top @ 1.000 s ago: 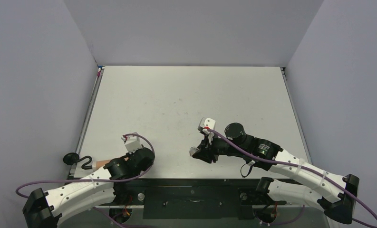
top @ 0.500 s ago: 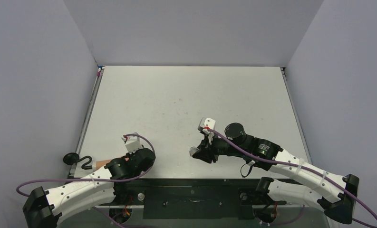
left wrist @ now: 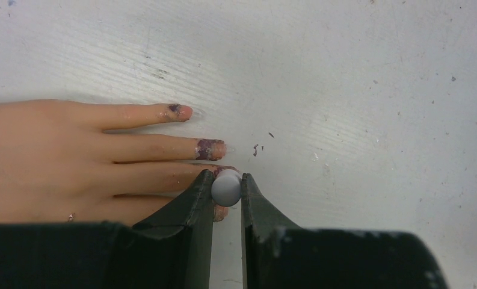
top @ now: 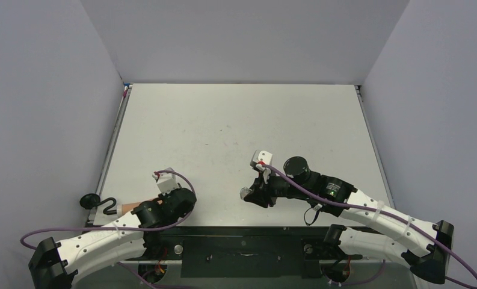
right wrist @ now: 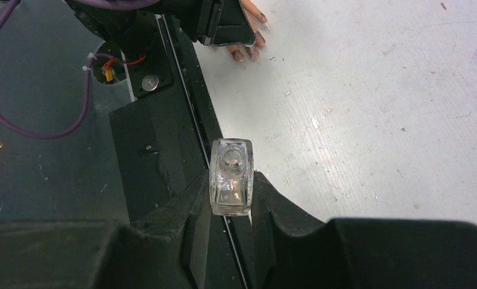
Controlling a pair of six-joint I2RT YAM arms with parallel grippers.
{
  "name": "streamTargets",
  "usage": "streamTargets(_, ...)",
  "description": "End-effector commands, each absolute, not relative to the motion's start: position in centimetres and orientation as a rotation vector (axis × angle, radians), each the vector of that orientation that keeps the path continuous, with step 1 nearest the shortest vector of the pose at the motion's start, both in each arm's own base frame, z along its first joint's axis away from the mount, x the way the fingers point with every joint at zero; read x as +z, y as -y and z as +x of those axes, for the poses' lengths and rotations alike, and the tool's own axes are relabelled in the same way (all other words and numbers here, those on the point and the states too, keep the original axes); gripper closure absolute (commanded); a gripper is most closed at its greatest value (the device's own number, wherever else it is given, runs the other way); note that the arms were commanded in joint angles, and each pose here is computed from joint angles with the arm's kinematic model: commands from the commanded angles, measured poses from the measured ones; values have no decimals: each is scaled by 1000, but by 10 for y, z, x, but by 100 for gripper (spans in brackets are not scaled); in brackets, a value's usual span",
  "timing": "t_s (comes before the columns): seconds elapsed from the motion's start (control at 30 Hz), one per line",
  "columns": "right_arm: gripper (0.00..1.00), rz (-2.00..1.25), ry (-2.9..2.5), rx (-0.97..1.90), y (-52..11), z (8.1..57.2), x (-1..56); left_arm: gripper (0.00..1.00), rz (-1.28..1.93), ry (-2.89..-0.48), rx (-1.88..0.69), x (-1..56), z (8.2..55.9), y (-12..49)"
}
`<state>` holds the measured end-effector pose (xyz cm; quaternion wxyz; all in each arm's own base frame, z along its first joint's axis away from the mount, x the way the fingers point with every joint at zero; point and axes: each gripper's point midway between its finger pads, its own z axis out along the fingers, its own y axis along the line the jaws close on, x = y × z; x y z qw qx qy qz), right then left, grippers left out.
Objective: Paint the nails
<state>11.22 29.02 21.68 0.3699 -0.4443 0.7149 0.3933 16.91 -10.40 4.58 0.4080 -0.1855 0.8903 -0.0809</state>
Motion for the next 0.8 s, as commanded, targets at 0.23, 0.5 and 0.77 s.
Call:
streamTargets(0.23,100,-1118,-1765,1047,-297,113,233,100,-462,-2204,-208,58,179,111)
streamTargets(0.5,100,-1132,-1755,1051,-301,114,238,100,-428,-2222,-213,53,180,117)
streamTargets(0.77,100,-1130,-1760,1051,-299,113,239,100,-419,-2230,-208,50,181,120)
